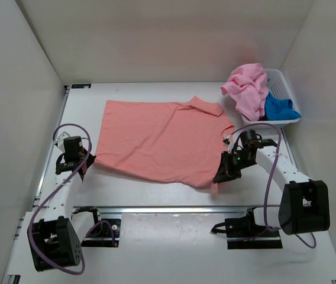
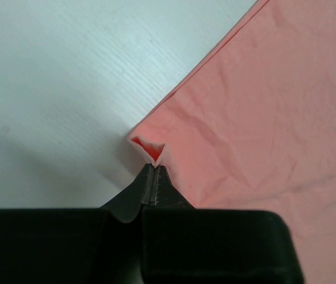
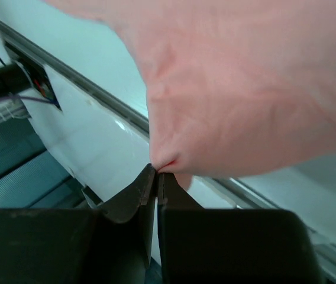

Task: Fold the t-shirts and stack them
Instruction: Flatten out the tshirt, then fold the flattened tshirt in 1/3 of the way

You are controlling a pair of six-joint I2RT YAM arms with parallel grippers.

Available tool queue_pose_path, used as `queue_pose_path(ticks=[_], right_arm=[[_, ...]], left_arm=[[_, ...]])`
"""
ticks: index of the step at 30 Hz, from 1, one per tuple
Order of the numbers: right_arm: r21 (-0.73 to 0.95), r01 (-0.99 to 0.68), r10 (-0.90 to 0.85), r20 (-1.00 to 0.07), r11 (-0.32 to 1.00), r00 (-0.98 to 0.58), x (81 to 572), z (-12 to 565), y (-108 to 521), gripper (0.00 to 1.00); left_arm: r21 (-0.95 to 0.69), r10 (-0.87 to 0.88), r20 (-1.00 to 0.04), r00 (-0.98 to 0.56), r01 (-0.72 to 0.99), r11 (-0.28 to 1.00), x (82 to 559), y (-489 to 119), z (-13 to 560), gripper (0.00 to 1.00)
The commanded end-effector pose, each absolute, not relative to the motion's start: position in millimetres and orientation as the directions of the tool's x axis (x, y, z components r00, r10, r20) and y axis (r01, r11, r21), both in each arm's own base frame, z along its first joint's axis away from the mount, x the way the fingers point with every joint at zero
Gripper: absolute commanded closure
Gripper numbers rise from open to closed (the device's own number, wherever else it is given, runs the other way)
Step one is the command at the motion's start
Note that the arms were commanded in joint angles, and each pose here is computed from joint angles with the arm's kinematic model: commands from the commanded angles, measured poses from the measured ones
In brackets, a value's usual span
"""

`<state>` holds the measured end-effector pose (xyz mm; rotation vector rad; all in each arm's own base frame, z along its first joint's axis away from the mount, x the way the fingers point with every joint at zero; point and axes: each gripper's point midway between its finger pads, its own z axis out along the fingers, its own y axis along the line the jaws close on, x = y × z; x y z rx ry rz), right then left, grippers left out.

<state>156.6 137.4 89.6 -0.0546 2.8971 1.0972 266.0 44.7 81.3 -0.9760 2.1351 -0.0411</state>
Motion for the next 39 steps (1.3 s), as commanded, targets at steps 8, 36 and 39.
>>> queue_pose_path(ticks=[8, 36, 39], right_arm=[[0.733, -0.085, 0.056, -0.166, 0.675, -0.985, 241.0, 118.8, 138.1, 1.00], [0.742, -0.017, 0.169, -0.175, 0.670, -0.970, 357.2, 119.5, 108.8, 1.00], [0.732, -0.011, 0.172, -0.175, 0.681, -0.969, 360.0, 117.6, 106.3, 1.00]], left_arm=[[-0.370, -0.658, -0.654, -0.373, -0.601, 0.708, 319.6, 50.7, 97.2, 1.00], [-0.349, -0.641, -0.636, -0.429, -0.581, 0.735, 391.4, 55.4, 75.0, 1.00], [-0.340, -0.615, -0.630, -0.474, -0.543, 0.768, 398.0, 44.2, 71.3, 1.00]])
